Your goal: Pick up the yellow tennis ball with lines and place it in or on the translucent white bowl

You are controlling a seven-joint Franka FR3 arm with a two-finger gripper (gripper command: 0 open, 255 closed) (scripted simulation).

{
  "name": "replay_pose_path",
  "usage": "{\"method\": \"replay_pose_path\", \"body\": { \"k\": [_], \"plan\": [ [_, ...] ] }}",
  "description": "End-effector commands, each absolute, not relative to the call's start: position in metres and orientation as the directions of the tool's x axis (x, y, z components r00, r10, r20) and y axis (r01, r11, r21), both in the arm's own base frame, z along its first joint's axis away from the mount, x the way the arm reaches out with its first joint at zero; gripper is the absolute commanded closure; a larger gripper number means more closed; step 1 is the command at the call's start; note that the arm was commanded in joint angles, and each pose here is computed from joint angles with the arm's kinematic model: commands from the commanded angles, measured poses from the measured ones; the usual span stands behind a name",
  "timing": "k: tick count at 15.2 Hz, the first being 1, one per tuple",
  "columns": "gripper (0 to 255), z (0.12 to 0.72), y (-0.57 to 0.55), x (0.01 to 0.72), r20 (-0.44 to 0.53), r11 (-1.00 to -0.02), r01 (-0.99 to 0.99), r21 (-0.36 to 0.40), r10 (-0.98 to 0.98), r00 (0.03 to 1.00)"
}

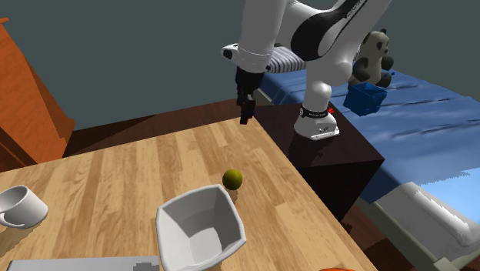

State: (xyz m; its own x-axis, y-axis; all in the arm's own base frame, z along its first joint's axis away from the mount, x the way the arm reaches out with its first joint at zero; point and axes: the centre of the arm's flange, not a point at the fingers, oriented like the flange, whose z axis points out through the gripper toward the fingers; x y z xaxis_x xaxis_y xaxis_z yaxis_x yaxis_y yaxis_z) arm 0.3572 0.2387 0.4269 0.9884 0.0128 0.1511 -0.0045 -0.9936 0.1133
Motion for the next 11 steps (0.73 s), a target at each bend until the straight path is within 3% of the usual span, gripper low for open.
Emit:
{"method": "replay_pose_path", "body": {
  "k": [1,11],
  "plan": [
    [0,0.405,0.258,0.364,0.145,-0.993,-0.013,0.12,0.005,0.989],
    [0,0.298,0.343,0.386,0.111,-0.984,-0.05,0.169,-0.031,0.993]
  ]
}}
